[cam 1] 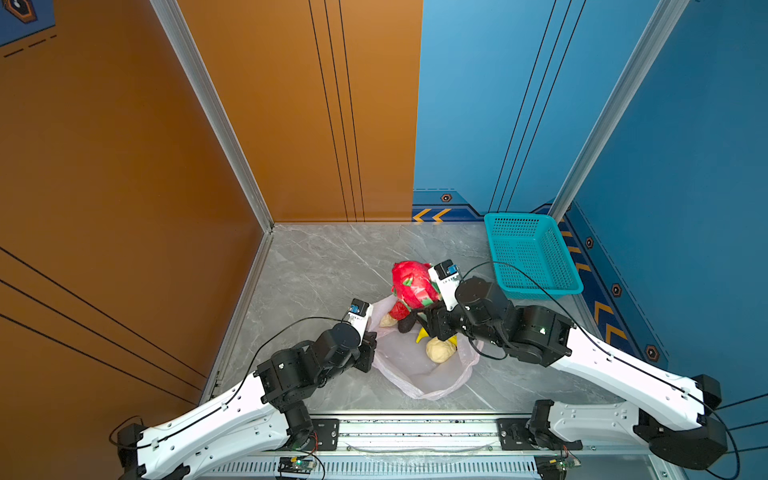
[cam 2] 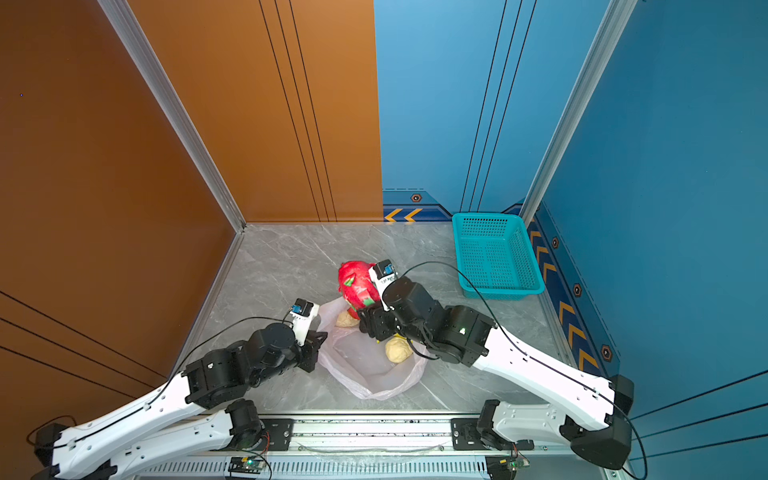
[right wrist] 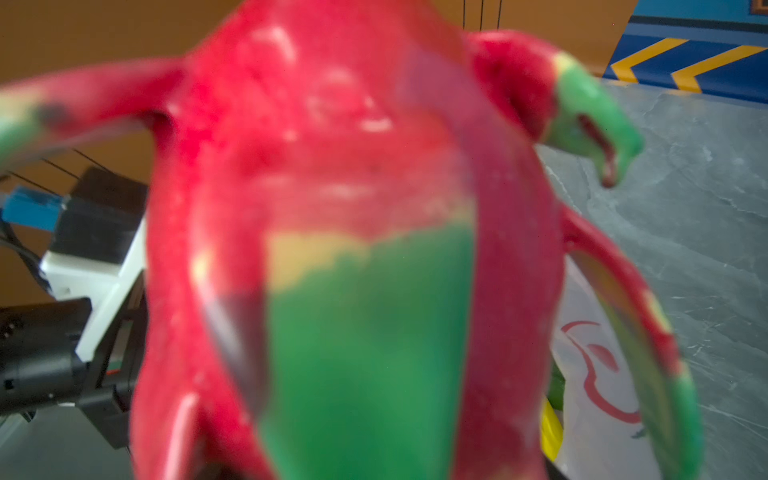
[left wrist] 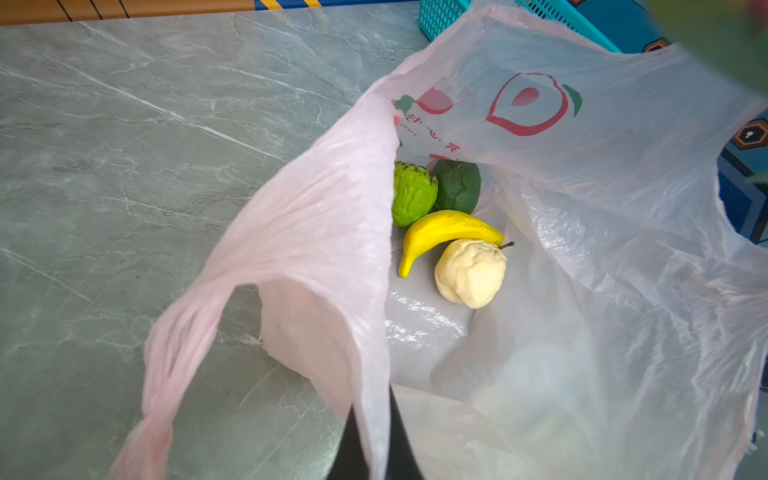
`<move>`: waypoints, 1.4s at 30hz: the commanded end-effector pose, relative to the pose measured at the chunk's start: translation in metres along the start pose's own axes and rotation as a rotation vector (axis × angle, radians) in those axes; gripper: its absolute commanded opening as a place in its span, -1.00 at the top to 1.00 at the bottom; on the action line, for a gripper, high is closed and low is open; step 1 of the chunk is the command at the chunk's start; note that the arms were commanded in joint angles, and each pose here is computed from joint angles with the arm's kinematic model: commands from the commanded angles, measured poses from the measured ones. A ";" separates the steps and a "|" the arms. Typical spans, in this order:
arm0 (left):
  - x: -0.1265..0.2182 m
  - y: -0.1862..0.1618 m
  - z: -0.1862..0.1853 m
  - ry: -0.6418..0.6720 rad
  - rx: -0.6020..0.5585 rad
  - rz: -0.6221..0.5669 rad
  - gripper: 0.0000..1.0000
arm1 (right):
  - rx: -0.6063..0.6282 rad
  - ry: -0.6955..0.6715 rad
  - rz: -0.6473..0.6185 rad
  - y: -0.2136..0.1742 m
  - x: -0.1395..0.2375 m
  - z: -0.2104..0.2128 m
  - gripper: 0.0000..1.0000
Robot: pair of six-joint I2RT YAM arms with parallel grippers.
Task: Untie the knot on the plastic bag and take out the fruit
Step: 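Lift the dragon fruit out of the bag with the right gripper, then carry the dragon fruit to the turquoise basket and release it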
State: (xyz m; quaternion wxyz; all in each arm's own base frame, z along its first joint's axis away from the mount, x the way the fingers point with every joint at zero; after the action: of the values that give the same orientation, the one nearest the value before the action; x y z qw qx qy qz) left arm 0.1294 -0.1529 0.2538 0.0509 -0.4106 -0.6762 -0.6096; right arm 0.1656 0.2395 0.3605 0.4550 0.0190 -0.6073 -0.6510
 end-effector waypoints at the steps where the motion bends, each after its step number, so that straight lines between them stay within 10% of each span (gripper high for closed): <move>1: 0.006 0.012 -0.004 -0.015 -0.009 -0.036 1.00 | -0.057 0.022 -0.126 0.041 0.014 -0.005 0.74; 14: -0.001 0.017 -0.013 -0.033 -0.019 -0.043 1.00 | -0.321 -0.246 -0.234 0.081 0.024 -0.142 0.75; 42: 0.002 0.022 -0.019 -0.053 -0.012 -0.059 1.00 | -0.488 -0.678 0.040 0.013 -0.056 -0.408 0.75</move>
State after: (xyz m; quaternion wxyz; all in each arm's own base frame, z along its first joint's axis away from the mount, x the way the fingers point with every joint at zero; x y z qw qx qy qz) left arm 0.1334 -0.1685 0.2616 0.0316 -0.4152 -0.6735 -0.6107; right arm 0.4188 -0.0334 0.2169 0.2689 -0.3530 -0.5184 -0.7310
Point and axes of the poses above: each gripper's point midway between its finger pads, its own x axis back along the fingers, its own z axis along the line the jaws close on, y = z × x, the point moved 8 cm from there along x, back along the fingers, and after that the axes turned 2 degrees about x, right-handed, at the moved point
